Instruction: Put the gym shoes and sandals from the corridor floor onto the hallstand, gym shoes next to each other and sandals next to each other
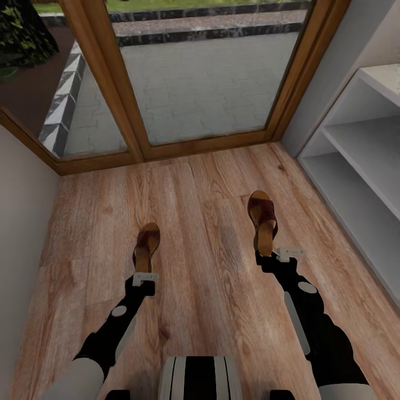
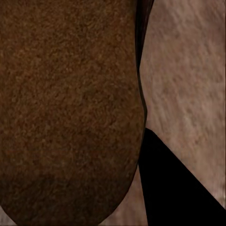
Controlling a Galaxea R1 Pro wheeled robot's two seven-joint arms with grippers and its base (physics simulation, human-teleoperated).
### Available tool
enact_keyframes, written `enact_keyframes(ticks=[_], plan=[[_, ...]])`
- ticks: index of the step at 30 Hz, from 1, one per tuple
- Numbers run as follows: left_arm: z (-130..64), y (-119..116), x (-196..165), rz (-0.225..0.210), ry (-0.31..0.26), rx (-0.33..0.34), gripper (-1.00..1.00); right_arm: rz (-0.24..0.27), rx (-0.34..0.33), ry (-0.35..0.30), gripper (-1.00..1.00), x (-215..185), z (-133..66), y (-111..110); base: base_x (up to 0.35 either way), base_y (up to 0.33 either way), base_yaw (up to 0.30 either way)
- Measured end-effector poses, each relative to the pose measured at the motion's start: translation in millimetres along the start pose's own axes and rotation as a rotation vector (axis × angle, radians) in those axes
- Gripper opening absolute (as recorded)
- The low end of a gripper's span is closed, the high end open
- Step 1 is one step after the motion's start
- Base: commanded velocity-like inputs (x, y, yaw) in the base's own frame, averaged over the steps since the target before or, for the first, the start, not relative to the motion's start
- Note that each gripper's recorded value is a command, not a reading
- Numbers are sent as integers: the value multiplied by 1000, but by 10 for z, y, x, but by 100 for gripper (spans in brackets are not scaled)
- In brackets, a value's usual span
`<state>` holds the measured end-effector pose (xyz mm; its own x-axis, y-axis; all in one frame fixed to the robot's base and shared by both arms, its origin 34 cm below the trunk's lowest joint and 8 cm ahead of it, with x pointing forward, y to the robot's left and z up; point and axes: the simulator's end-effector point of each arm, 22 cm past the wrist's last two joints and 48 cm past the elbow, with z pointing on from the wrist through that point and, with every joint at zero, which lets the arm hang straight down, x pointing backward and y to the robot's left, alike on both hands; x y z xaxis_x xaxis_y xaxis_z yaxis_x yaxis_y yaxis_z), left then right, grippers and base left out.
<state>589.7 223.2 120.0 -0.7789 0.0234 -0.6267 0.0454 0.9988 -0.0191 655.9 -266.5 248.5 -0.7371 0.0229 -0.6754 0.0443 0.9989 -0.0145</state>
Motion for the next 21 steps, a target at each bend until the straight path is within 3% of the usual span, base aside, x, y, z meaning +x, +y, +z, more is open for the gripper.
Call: enact_keyframes(ticks=[4,6,7,11,15,20,21], plan=[[-52,-27,-760,-4,-26,3,-100,0,-1,-17,-100,-97,-46,6,0,0,0],[-195,-134,-1361,-22,-81,17,-100,-1,-2,-25,-100,-142,-67,12,0,0,0],[-336,-167,-1797,-28,-153,20,-100,-1,-3,-31,-100,-173,-81,16,0,0,0],[-476,-251,-1928,-42,-105,31,-100,-4,-5,-52,-100,-274,-127,34,0,0,0],[-483,-295,-1815,-41,-59,38,-100,-6,-7,-70,-100,-370,-176,43,0,0,0],[-533,-314,-1853,-36,-59,41,-100,-6,-5,-91,-100,-489,-241,38,0,0,0],[-553,-486,-1864,-14,-58,72,-100,-2,-3,-95,-100,-511,-254,24,0,0,0]])
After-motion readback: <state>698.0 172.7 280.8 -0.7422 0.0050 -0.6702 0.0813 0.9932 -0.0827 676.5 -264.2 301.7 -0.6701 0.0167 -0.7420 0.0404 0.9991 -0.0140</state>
